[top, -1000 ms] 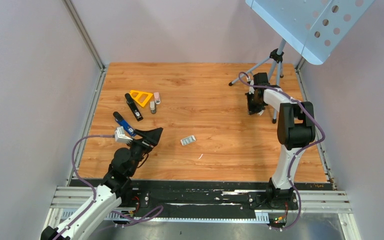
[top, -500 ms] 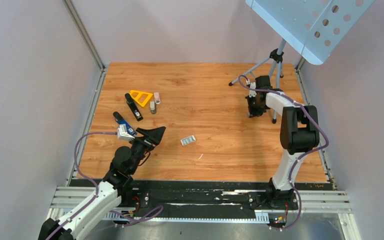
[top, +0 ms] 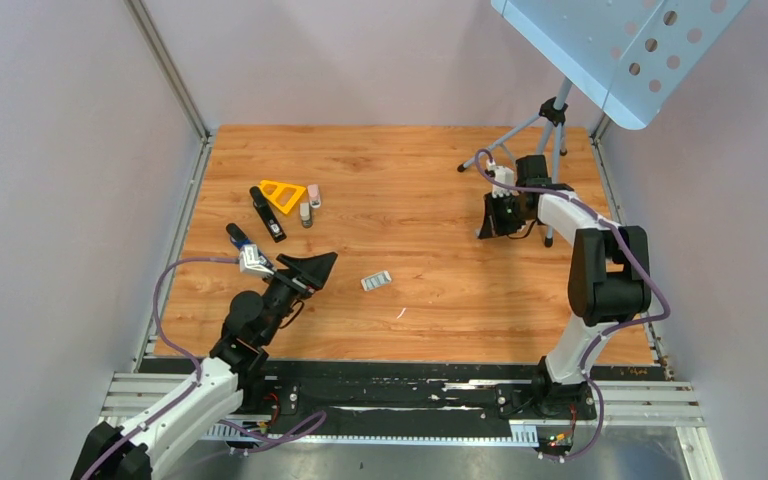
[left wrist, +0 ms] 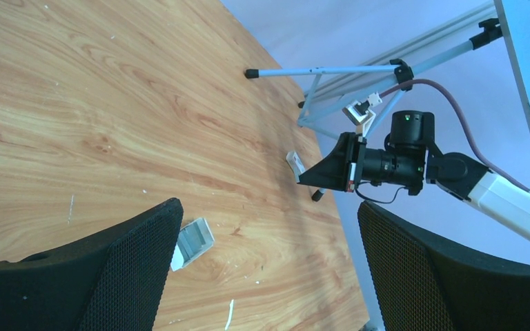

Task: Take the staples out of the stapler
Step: Pick up the staple from the center of the board, then place the staple in the staple box.

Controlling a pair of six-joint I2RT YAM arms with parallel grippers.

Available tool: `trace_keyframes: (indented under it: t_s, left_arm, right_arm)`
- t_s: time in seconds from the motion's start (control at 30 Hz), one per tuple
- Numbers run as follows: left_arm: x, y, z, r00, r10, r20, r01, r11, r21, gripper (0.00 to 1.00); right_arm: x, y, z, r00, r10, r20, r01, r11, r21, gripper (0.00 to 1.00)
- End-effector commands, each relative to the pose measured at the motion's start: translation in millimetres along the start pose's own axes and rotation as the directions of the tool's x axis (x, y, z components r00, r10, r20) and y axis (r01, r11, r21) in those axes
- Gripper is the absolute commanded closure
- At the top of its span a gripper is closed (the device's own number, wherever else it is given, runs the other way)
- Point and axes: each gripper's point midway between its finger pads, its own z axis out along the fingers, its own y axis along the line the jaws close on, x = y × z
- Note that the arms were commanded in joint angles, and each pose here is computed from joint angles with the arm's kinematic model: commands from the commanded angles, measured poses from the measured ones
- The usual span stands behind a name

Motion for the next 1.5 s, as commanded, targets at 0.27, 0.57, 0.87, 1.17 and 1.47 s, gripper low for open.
trace_keyframes:
  t_s: [0.27,0.57,0.87,1.17,1.47]
  left_arm:
    - [-2,-24,6,1.000,0.026,-0.016,-0.025,0.995,0.100,0.00]
    - [9,-40,14,0.998,0.025,-0.066,-0.013,0.986,0.166,0.00]
    - [26,-55,26,0.992,0.029,-0.125,-0.002,0.978,0.211,0.00]
    - [27,-75,35,0.992,-0.035,-0.118,0.067,0.958,0.278,0.00]
    - [27,-85,43,0.987,-0.112,-0.113,0.143,0.938,0.316,0.00]
  right_arm:
    - [-1,65,-9,0.999,0.038,0.030,-0.026,0.939,-0.344,1.00]
    - [-5,107,-15,0.998,0.050,0.040,-0.022,0.854,-0.520,1.00]
    - [-9,149,-22,0.998,0.060,0.023,-0.029,0.746,-0.665,1.00]
    - [-19,196,-30,0.996,0.078,-0.037,-0.077,0.620,-0.781,1.00]
    - [-33,222,-36,0.991,0.088,-0.097,-0.130,0.541,-0.831,1.00]
